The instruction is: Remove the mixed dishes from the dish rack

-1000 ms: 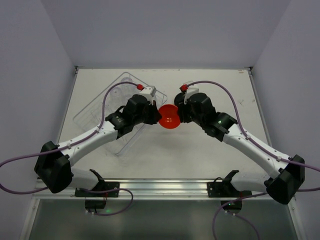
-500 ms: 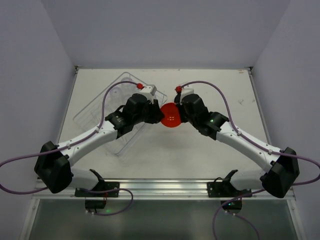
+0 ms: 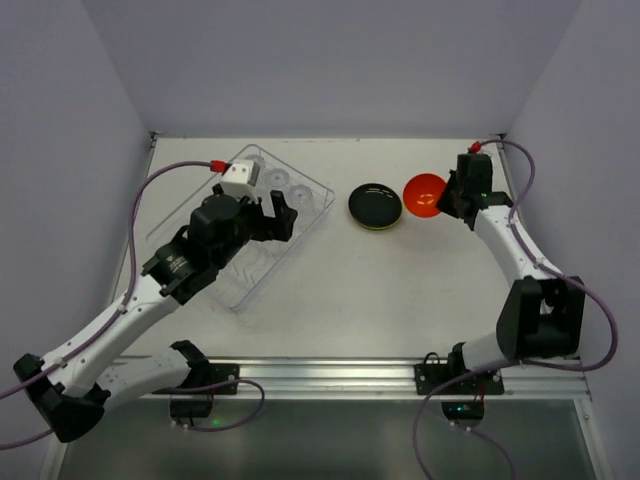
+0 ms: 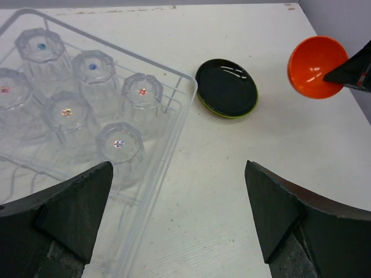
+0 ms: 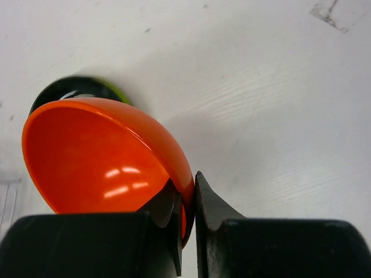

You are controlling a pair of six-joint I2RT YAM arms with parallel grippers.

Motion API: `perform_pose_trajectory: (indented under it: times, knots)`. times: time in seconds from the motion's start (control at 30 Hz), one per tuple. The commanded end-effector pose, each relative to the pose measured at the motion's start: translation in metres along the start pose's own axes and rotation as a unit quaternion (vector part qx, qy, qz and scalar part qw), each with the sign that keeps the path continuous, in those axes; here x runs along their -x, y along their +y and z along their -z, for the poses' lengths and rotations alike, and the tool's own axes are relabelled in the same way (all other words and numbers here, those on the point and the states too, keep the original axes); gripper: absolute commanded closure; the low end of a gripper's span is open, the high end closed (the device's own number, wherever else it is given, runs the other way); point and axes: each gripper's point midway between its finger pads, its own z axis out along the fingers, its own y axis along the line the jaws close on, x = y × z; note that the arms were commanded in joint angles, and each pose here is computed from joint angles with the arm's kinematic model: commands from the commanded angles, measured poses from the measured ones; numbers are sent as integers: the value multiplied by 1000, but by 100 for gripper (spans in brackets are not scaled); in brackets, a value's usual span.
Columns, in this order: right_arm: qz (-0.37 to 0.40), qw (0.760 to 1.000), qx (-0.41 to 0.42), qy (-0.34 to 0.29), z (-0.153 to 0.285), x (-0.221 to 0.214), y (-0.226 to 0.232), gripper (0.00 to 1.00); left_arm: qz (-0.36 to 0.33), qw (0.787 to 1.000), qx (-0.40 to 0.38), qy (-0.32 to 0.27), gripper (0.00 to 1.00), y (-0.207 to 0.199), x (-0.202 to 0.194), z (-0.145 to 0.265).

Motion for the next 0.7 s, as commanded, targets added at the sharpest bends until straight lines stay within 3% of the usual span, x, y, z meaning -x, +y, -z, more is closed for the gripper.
perform_pose_trajectory:
  times: [0.0, 0.13, 0.33, 0.53, 0.63, 0.67]
  knots:
    - [-121, 992, -12, 22, -30, 28, -25, 100, -52, 996, 66, 13, 0, 41, -17, 25]
    - [-179, 980, -62, 69, -79, 22, -76, 100, -78, 992, 101, 13, 0, 71, -37, 49]
    - [-176, 971, -98, 131, -117, -9, -103, 99, -85, 991, 103, 1, 0, 81, -47, 61]
    - [-191, 967, -90, 146, -126, -4, -112, 91, -96, 988, 117, -3, 0, 90, -54, 59]
    - [-193, 965, -85, 157, -127, -5, -112, 82, -97, 989, 108, -2, 0, 86, -54, 56]
    - [-191, 965, -82, 159, -126, -5, -111, 75, -97, 990, 107, -2, 0, 85, -54, 55]
